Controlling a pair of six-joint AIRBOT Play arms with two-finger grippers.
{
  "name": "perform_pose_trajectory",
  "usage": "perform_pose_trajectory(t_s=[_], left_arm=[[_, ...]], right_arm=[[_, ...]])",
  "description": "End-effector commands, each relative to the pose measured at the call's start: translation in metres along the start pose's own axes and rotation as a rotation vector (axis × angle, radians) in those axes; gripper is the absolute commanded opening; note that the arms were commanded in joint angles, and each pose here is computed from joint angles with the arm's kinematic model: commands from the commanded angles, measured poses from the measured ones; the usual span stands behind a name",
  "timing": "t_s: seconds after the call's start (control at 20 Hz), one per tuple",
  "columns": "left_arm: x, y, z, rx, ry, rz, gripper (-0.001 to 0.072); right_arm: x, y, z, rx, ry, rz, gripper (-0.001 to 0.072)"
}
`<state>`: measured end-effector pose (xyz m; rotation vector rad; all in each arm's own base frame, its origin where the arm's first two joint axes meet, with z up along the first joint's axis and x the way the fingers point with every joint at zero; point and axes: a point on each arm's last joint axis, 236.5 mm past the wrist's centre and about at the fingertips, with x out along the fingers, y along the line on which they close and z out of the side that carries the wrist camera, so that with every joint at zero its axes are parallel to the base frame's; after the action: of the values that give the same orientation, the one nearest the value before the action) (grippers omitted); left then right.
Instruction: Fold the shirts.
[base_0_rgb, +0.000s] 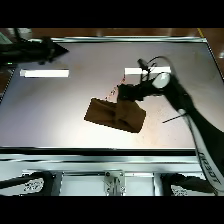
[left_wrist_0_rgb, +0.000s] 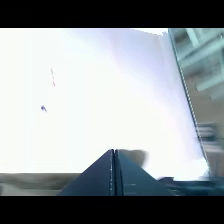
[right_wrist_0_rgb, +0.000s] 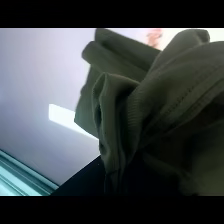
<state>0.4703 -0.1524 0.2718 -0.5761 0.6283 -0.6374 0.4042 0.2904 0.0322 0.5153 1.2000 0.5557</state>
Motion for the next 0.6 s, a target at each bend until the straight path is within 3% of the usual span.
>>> perform_pose_trajectory(t_s=[0.0,0.05,0.1,0.15,0.2,0.4,0.55], left_arm=[[-0.080,-0.032,0.017,0.126,-0.102,0.061,0.0041],[-0.088,-0.038,0.015,0.155,-0.106,0.078,0.0041],[-0.094,-0.043,0.013,0.171,-0.104,0.084,0.0041],[-0.096,-0.047,0.010,0.177,-0.096,0.080,0.0041],[-0.096,-0.048,0.007,0.178,-0.086,0.077,0.0041],[-0.090,-0.042,0.001,0.162,-0.064,0.079,0.0041],[-0.088,-0.038,-0.003,0.152,-0.053,0.083,0.0041]], right_arm=[[0.087,0.024,-0.018,0.169,0.018,0.123,0.0102],[0.099,0.028,-0.022,0.211,0.032,0.162,0.0102],[0.108,0.032,-0.025,0.246,0.044,0.199,0.0197],[0.113,0.034,-0.024,0.285,0.045,0.225,0.0453],[0.114,0.036,-0.022,0.295,0.042,0.245,0.0585],[0.091,0.020,-0.017,0.253,0.083,0.236,0.0591],[0.050,-0.033,-0.027,0.165,0.191,0.096,0.0591]])
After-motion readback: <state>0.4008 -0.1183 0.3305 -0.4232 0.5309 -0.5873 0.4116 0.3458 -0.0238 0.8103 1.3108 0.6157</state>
